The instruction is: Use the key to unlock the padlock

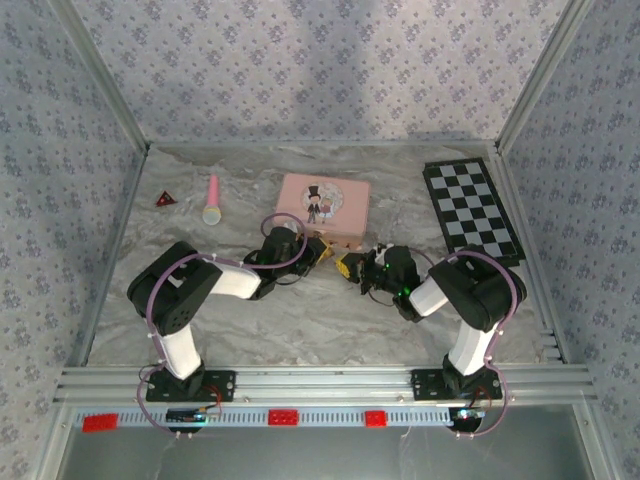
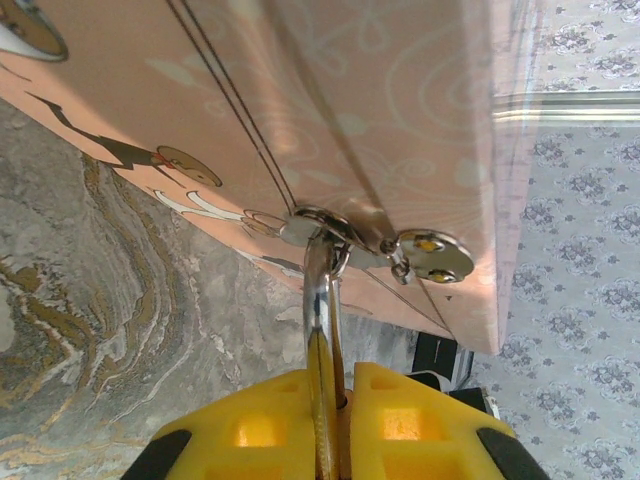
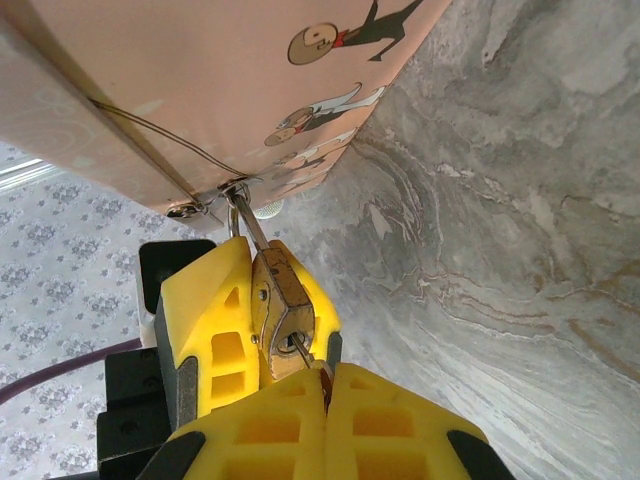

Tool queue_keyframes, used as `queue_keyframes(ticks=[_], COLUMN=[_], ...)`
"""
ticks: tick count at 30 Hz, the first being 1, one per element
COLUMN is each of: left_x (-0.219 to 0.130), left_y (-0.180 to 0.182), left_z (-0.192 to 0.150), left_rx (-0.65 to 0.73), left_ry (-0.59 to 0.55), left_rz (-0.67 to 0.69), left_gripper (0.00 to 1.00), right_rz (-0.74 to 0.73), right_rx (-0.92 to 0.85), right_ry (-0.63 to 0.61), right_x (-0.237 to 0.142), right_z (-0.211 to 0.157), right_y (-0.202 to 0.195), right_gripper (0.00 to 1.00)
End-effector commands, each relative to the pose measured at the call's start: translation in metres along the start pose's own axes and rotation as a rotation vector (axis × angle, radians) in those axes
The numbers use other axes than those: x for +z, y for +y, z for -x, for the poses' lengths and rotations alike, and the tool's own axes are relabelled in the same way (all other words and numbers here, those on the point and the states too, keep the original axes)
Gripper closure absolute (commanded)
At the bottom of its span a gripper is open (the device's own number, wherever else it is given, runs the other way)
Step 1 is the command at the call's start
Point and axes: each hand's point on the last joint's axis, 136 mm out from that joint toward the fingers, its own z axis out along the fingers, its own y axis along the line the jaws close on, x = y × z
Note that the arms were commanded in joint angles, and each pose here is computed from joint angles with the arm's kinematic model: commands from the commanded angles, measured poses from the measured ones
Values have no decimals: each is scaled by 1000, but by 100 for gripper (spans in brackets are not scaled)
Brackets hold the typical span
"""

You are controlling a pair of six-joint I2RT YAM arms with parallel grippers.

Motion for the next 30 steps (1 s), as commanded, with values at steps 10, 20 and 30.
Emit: queue_keyframes(ticks=[10, 20, 30], left_x=[1, 3, 6], left_y=[-44, -44, -60], left_z=[-14, -17, -27], left_rx=[46, 50, 70], left_ry=[57, 72, 114], left_rz=[-160, -160, -199], left_gripper=[100, 100, 100], right_rz=[87, 137, 172], right_rx=[-30, -9, -23], right_ry=[-8, -2, 20], right_x=[11, 13, 25], right_z=[6, 14, 11], right_y=[32, 45, 68], right_gripper=[100, 100, 100])
